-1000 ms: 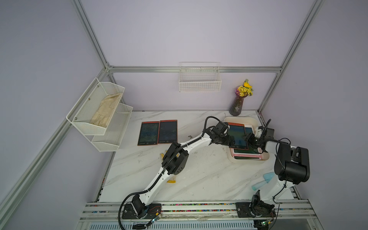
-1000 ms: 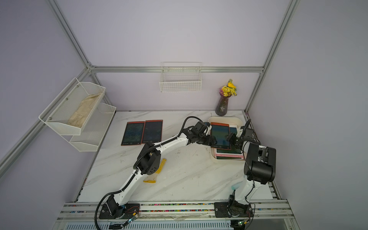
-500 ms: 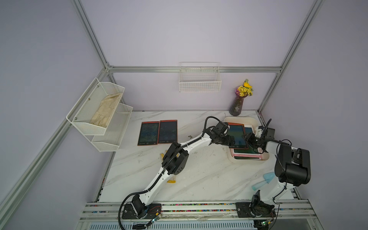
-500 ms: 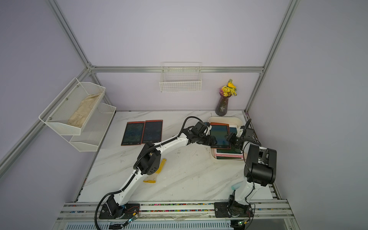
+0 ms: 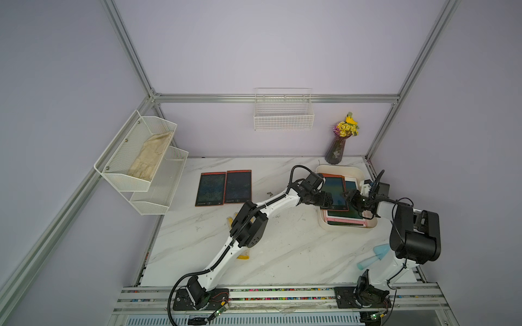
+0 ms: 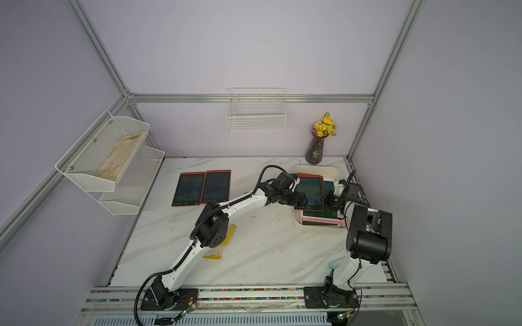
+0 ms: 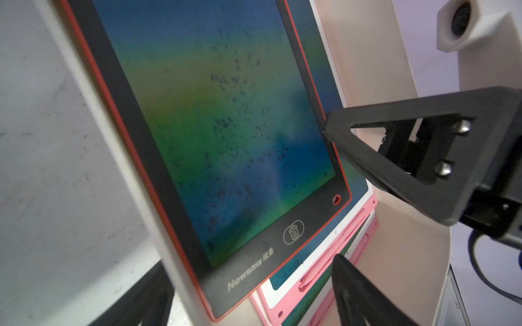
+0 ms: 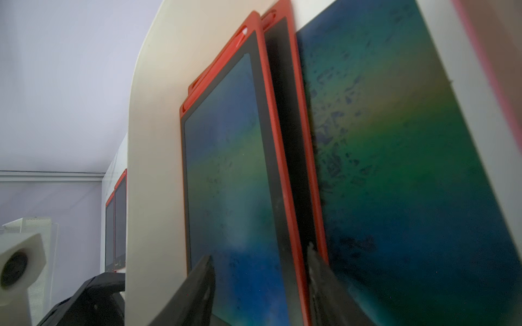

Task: Take out the writing tablet from the storage box
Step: Pick up the writing tablet from the storage box.

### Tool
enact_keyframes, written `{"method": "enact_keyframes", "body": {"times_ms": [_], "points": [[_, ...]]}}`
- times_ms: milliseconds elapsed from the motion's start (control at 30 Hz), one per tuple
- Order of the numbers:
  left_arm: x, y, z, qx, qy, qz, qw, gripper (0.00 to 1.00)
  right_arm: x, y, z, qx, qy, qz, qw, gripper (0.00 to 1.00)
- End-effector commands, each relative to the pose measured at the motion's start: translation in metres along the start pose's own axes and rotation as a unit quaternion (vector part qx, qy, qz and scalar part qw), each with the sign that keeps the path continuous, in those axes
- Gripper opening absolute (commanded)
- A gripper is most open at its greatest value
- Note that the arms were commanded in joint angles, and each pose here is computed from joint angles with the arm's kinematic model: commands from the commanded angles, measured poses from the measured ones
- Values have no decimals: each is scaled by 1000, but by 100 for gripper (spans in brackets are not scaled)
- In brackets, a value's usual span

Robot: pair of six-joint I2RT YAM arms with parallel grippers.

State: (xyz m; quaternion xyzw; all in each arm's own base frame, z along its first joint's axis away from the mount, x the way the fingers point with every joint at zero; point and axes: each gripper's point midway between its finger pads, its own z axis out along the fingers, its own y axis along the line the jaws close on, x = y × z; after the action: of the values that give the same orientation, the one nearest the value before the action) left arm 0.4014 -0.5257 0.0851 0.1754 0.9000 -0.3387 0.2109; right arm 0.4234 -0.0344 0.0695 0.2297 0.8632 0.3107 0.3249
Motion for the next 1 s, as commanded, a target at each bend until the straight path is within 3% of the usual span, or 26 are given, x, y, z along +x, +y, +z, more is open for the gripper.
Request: {"method": "enact_keyframes", "body": {"times_ms": [0, 567, 967], "points": [[-28, -36, -15, 43, -35, 14, 998, 85, 10, 28, -7, -57, 18, -6, 998, 51], [-29, -44, -18, 57, -37, 16, 998, 84, 6, 39, -8, -85, 21, -1, 996, 34], [-38, -58, -39, 76, -58, 21, 995, 84, 8, 42, 6, -89, 35, -2, 995, 33]]}}
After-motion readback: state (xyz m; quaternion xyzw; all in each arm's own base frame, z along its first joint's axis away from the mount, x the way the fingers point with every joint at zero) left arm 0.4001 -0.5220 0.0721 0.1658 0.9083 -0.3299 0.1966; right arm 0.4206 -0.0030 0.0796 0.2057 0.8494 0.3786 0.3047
